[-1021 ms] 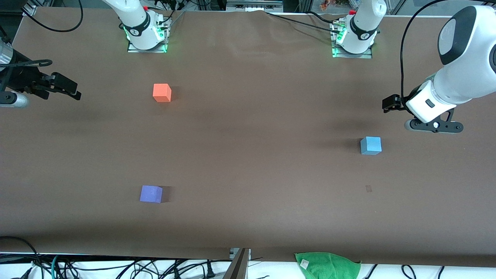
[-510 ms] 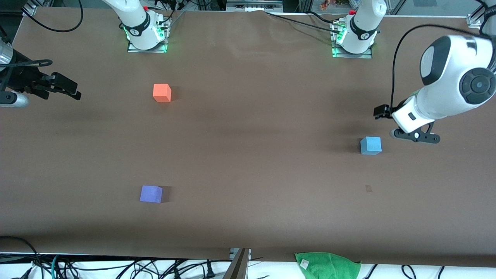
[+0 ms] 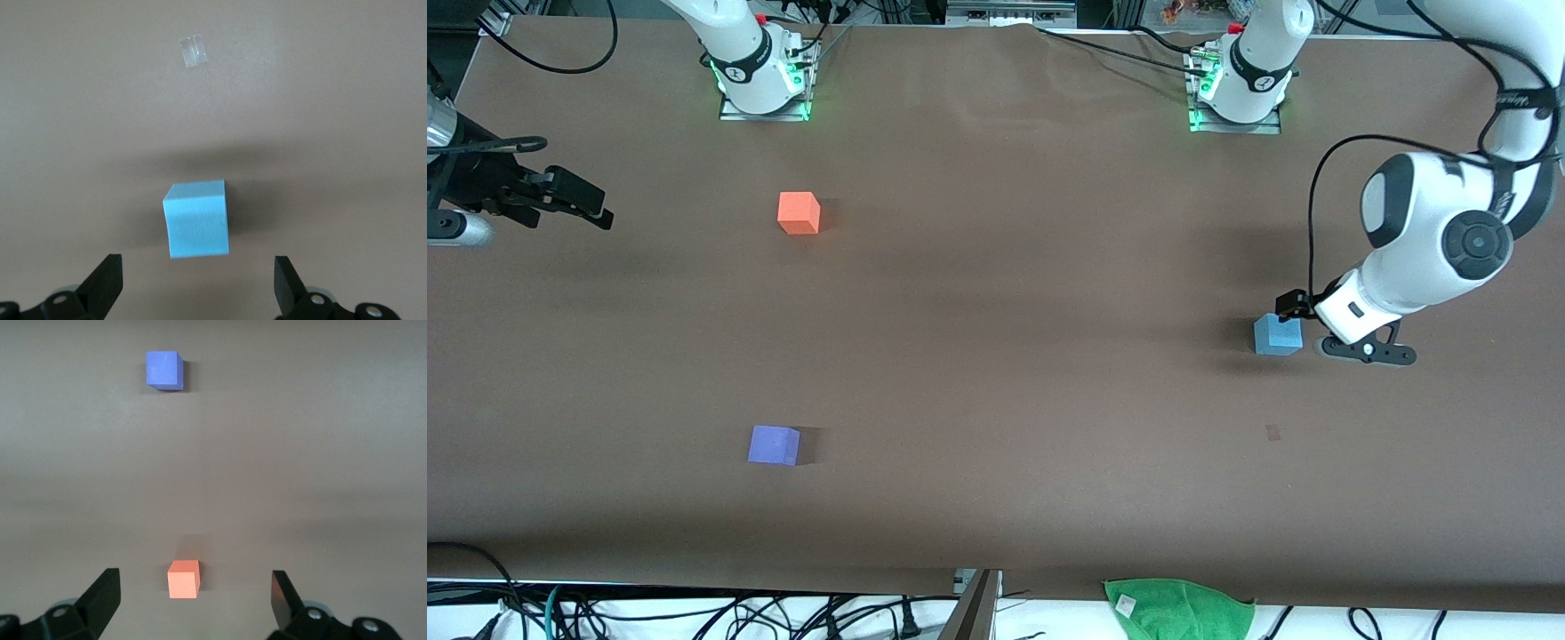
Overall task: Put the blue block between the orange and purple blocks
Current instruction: 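Lower the left gripper onto the light-blue cube and close it, then lift the light-blue cube with the left gripper and carry it toward the table middle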
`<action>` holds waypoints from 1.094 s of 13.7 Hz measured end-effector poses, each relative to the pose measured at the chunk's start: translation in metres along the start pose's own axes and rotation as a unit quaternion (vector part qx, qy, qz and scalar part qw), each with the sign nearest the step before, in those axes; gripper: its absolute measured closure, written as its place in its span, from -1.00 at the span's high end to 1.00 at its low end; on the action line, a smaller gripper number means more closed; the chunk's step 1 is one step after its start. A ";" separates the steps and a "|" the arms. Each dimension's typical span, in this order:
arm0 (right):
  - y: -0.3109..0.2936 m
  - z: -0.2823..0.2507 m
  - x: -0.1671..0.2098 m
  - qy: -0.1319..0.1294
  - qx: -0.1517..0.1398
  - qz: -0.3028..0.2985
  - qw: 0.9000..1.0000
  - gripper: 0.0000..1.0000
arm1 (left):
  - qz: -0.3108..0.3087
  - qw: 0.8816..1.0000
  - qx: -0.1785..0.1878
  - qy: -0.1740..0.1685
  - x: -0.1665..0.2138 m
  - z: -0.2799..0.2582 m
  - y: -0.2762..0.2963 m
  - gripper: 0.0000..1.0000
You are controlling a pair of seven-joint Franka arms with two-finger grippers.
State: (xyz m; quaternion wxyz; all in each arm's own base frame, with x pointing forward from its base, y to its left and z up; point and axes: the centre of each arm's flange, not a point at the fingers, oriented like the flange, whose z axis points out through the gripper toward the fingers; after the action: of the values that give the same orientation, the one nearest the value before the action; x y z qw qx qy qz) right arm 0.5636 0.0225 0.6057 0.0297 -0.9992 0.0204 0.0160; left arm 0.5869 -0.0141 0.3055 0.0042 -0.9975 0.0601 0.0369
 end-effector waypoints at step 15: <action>0.000 0.000 0.000 -0.001 0.000 0.000 1.000 1.00 | -0.009 1.000 -0.011 -0.027 -0.008 0.132 -0.011 0.62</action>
State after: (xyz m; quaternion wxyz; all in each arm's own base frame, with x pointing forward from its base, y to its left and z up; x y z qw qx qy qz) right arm 0.5635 0.0224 0.6055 0.0297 -0.9992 0.0204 0.0166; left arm 0.5706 -0.0009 0.1746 -0.0049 -0.9967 0.0503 0.0642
